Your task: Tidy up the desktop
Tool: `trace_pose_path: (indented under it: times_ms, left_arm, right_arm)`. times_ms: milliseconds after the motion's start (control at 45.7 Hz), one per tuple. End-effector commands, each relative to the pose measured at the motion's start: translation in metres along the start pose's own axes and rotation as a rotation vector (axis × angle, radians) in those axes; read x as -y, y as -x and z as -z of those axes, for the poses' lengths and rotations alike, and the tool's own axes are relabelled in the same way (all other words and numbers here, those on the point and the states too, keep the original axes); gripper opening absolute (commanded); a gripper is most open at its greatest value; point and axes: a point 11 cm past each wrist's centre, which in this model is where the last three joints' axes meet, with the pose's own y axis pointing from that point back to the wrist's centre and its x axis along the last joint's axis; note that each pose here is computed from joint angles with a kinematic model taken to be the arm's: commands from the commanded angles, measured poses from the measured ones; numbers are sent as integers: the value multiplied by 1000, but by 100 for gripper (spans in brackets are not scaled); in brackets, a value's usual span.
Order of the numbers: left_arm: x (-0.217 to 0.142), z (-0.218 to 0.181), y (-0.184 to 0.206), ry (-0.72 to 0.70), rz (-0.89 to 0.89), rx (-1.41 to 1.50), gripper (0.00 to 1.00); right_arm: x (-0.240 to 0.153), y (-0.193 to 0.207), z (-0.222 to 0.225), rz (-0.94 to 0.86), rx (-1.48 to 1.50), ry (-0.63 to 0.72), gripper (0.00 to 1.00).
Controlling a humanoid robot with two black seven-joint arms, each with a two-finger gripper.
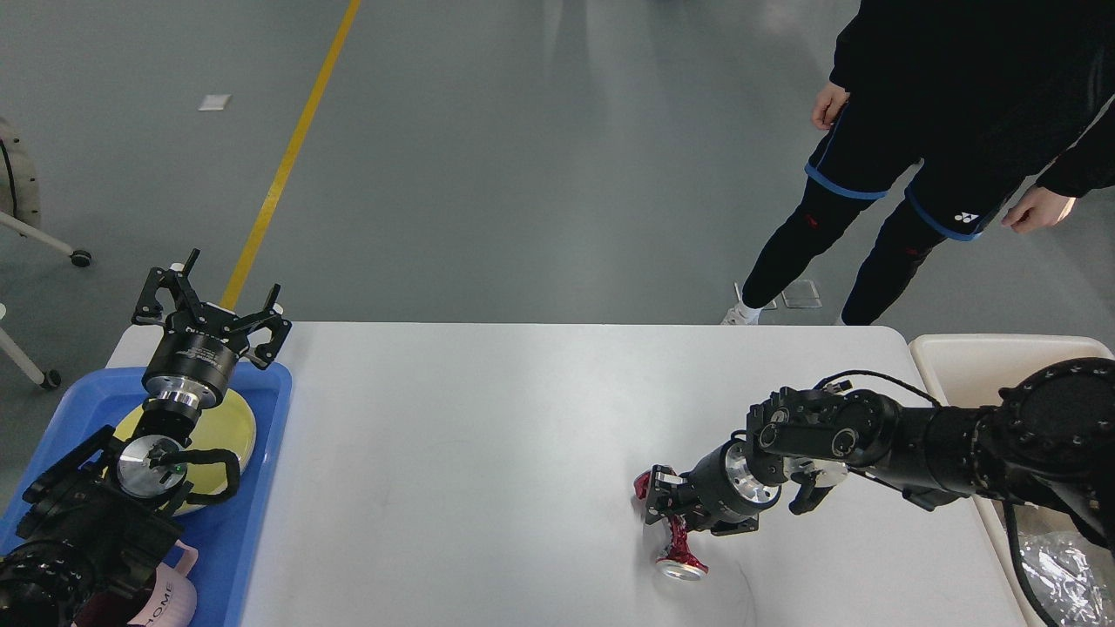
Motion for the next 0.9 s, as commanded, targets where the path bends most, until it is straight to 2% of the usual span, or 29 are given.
trace_pose_path:
  times_ms: [0,197,328,416,503,656,766,875]
  left_arm:
    - [0,0,0,0,0,0,98]
    - [0,0,0,0,0,0,98]
    - [0,0,0,0,0,0,98]
    - [0,0,0,0,0,0,98]
    - [0,0,0,0,0,0,98]
    - [0,0,0,0,0,0,98]
    - [0,0,0,0,0,0,98]
    - [0,0,0,0,0,0,98]
  right_arm:
    - [-5,-4,-1,-9,7,-3,0]
    - [-23,-16,-6,-32,15,-2,0]
    - [-55,-34,-3,-70,5,-12,0]
    - [-93,-50,4,-91,-34,-3,0]
    - [-149,-61,17,-98,-104,13,0]
    - [-240,-43,53,-90,-250,39,0]
    - [-281,-29,65,-125,-303,49,0]
    - [-300,-35,57,-172,-275,40,0]
